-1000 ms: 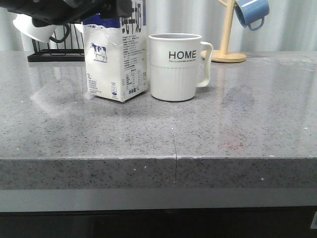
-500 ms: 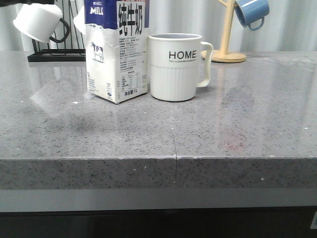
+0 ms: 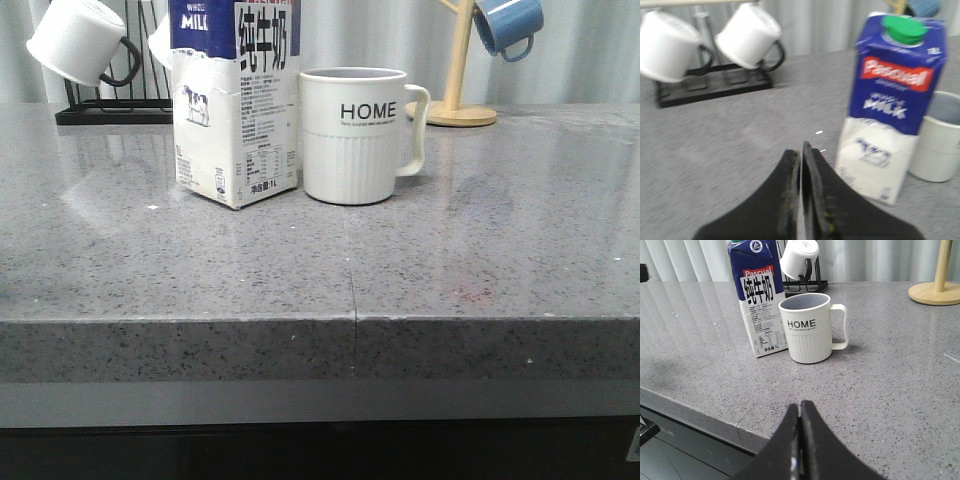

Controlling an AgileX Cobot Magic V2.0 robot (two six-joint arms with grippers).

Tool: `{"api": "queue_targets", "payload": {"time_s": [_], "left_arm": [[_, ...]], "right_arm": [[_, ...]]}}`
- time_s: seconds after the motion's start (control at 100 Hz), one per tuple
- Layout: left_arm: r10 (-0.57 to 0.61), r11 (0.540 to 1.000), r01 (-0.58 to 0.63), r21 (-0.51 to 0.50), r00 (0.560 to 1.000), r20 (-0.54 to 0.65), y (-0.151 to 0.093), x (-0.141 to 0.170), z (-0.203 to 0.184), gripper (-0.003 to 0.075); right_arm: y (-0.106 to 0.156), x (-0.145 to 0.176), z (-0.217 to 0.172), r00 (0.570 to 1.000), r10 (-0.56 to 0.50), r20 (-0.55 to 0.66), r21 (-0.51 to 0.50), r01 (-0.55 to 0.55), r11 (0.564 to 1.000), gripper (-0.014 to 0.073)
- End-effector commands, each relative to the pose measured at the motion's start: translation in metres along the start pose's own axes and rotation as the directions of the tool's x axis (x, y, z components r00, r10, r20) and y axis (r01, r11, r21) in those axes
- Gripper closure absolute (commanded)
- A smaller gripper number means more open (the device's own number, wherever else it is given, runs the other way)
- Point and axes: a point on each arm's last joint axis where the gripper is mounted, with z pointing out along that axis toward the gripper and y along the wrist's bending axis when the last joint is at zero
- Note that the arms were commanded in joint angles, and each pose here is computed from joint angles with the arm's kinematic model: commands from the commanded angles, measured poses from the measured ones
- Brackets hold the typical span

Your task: Place milk next to cup

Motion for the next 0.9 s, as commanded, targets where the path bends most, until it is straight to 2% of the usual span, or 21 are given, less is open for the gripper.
{"api": "queue_targets", "payload": {"time_s": [0.0,0.2,0.33,0.43,0.67,0.89], "left_arm": [[-0.005,0.997,0.011,-0.079,0.997,0.082,0.014,-0.012,-0.020,0.0741],[0.010,0.972,0.016,-0.233,0.994,0.108,0.031,0.000,-0.060,0.0741],[-0.039,0.954,0.084,-0.287,0.987,0.158,0.034,0.016,-0.080,0.0741],[0.021,0.946,0.036,-0.321,0.985,0.173,0.033,0.029,-0.092,0.0741],[0.059,0.943,0.020,-0.332,0.973,0.225,0.027,0.062,-0.110,0.0741],[0.033,0.944,0.028,-0.330,0.983,0.179,0.029,0.104,-0.105,0.0741]], "right_arm": [[0.001,-0.015,-0.002,0.996,-0.014,0.093,0.005,0.014,1.000,0.0620],[0.001,-0.015,-0.002,0.996,-0.014,0.093,0.005,0.014,1.000,0.0620],[0.001,-0.015,-0.002,0.996,-0.014,0.093,0.005,0.014,1.000,0.0620],[0.001,-0.015,-0.002,0.996,-0.014,0.093,0.005,0.014,1.000,0.0620],[0.001,-0.015,-0.002,0.996,-0.014,0.093,0.005,0.014,1.000,0.0620],[0.001,-0.015,-0.002,0.996,-0.014,0.093,0.005,0.014,1.000,0.0620]]}}
